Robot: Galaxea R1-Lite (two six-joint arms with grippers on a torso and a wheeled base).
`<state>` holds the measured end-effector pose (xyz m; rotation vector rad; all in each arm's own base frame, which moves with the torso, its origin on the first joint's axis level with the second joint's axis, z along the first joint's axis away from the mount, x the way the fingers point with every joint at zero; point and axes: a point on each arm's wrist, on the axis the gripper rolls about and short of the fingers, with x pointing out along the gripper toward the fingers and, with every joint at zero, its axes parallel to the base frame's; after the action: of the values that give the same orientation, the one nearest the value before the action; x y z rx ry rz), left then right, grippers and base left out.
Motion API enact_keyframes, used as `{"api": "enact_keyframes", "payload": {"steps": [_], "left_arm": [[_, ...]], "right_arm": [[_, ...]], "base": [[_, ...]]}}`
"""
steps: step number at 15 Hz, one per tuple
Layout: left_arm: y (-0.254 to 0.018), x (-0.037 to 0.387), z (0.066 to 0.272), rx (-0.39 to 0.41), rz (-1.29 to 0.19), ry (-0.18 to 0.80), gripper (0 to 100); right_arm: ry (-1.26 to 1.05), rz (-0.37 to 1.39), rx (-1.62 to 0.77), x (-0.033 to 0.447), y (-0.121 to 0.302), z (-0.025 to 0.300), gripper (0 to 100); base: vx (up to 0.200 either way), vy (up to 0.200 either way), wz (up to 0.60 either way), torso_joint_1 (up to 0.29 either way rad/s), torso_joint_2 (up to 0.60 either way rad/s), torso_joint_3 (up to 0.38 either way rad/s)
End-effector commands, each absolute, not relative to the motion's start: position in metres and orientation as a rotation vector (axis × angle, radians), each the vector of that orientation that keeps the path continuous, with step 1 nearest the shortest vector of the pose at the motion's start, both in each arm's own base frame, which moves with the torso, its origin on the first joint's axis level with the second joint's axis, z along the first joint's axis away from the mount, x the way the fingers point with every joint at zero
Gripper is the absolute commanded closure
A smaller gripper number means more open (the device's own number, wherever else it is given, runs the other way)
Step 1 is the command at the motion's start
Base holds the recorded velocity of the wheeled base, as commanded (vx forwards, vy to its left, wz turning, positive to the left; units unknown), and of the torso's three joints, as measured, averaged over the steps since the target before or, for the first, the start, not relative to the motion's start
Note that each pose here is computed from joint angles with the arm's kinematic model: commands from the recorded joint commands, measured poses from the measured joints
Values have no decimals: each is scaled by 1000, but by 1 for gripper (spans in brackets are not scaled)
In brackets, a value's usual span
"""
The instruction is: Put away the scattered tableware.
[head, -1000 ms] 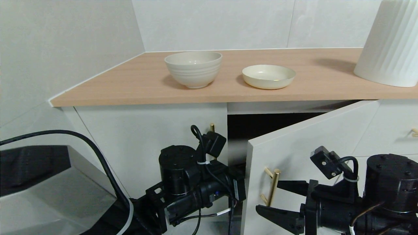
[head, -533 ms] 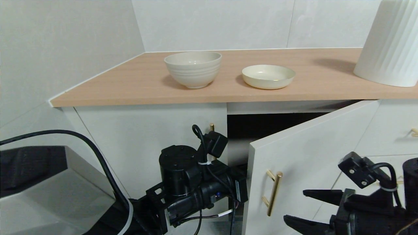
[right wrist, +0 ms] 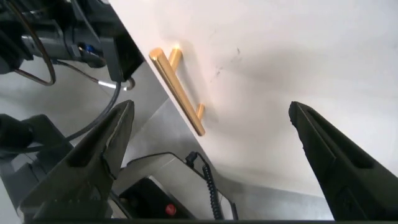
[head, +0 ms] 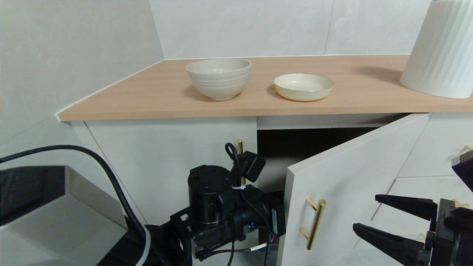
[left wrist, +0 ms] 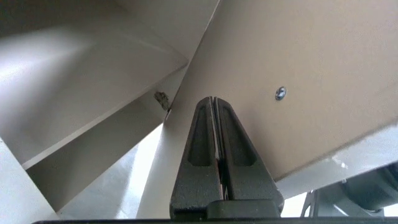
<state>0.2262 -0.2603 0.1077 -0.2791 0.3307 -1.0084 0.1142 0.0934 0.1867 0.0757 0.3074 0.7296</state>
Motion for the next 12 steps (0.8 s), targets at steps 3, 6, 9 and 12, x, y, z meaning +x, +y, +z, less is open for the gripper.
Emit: {"api": "enact_keyframes", "payload": {"steps": [3,6,9,12], "left_arm": [[-261,224,111,-270,-1011,344,100],[-264,224,111,-268,-1016,350,100],[-269,228,111,-259,-1013,370,100],[-281,237,110,-260,-1016,366,100]], "right_arm": [[288,726,83,111,90,189,0],[287,711,85,111,88,189,0],[295,711,81,110,87,189,0],[293,712,83,110,87,189,0]], "base": [[0,0,0,0,0,0],[-133,0,0,0,3,2],[-133,0,0,3,3,2],[0,0,0,0,0,0]]}}
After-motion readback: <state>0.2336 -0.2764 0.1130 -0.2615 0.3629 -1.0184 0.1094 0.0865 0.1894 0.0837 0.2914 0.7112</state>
